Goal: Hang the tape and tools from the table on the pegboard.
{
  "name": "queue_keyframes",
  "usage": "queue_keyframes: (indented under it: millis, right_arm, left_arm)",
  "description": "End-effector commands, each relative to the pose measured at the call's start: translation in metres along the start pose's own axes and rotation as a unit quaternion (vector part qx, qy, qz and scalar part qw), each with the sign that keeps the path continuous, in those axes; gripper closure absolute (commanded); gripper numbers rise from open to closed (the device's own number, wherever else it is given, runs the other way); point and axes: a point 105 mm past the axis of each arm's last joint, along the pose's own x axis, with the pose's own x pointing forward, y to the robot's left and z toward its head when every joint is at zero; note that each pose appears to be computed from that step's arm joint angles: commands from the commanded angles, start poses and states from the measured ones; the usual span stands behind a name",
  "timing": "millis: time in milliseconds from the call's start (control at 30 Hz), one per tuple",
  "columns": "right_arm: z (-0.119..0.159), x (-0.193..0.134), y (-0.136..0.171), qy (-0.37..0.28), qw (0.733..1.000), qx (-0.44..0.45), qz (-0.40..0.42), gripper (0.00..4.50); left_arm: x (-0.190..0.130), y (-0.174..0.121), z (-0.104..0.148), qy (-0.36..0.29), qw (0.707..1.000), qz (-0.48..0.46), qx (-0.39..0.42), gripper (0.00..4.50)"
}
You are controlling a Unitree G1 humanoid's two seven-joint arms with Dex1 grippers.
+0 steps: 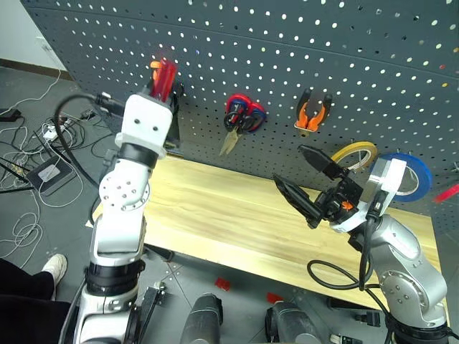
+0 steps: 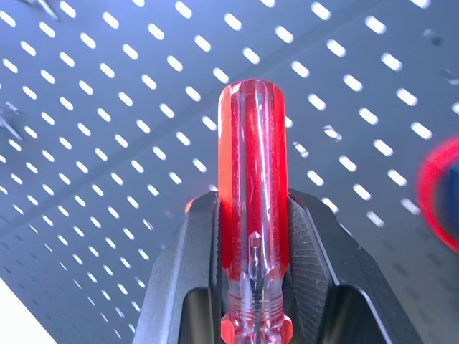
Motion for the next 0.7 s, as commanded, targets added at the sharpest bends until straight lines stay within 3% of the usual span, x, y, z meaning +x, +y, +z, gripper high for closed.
queue_keyframes:
  millis: [33,400,700]
  right_arm:
    - [0.018,0.006,0.001,-0.037,0.999,0.0,-0.003,0.0]
    - [0.022,0.009,-0.003,-0.035,0.999,-0.026,-0.029,0.0]
    - [0.019,0.008,-0.005,-0.025,0.998,-0.031,-0.042,0.0]
  left_arm:
    - [0.015,0.006,0.016,-0.043,0.999,0.021,-0.003,3.58]
    - [0.06,0.017,0.032,-0.084,0.994,0.057,-0.038,3.58]
    - [0.071,0.033,0.032,-0.095,0.991,0.089,-0.033,3.58]
